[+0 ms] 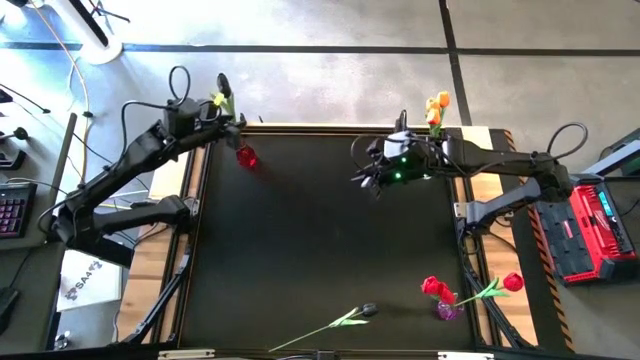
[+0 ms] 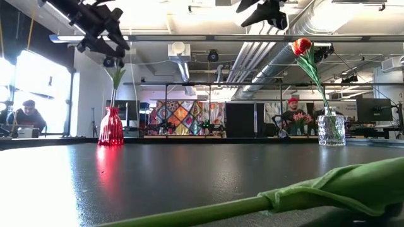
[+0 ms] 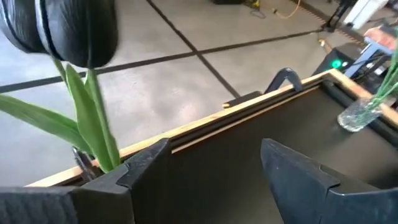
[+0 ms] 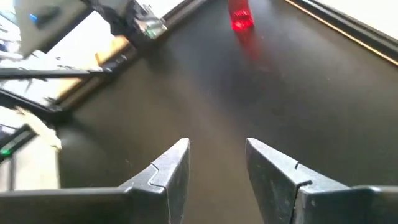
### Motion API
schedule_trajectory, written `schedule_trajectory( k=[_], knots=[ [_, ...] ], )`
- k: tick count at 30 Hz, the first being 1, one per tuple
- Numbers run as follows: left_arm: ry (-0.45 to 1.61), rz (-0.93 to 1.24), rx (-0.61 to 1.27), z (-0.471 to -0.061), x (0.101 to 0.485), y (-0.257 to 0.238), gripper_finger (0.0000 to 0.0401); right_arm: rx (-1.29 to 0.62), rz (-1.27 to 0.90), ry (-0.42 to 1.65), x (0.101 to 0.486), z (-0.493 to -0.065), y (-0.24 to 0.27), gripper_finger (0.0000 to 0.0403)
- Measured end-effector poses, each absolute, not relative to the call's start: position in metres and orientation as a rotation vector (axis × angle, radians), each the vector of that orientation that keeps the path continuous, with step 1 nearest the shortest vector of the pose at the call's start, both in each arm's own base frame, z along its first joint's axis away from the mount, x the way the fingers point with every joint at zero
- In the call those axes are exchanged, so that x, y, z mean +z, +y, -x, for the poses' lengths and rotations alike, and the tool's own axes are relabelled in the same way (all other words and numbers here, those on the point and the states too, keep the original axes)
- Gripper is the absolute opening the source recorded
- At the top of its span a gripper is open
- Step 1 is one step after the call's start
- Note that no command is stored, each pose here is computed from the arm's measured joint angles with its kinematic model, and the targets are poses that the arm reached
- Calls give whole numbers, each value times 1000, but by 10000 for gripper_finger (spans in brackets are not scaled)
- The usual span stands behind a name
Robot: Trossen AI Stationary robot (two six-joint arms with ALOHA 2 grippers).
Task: Sort flowers into vase by color
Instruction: Put the black tulip into the red vase
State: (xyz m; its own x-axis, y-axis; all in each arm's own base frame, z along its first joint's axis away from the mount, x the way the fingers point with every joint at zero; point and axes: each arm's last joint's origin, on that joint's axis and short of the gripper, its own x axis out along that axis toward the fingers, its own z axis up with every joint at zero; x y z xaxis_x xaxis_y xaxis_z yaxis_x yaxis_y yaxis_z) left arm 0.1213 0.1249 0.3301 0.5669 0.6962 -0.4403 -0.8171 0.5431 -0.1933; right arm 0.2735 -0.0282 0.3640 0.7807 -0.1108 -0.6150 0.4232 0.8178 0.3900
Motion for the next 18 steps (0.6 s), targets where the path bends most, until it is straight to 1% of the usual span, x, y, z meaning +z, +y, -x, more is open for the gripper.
schedule_trajectory(
  k=[4,7,13,16,18],
  knots=[
    [300,395,928,-117,335,117,232,-366,-526,680,358,-269,-22,145],
    [325,419,941,-114,333,112,226,-399,-505,727,354,-265,-18,145],
    [406,483,849,-122,325,100,213,-430,-431,763,352,-262,-19,145],
    [413,509,824,-127,324,94,205,-473,-387,774,349,-261,-29,145],
    [436,519,819,-129,322,90,200,-499,-397,789,343,-260,-37,145]
  ],
)
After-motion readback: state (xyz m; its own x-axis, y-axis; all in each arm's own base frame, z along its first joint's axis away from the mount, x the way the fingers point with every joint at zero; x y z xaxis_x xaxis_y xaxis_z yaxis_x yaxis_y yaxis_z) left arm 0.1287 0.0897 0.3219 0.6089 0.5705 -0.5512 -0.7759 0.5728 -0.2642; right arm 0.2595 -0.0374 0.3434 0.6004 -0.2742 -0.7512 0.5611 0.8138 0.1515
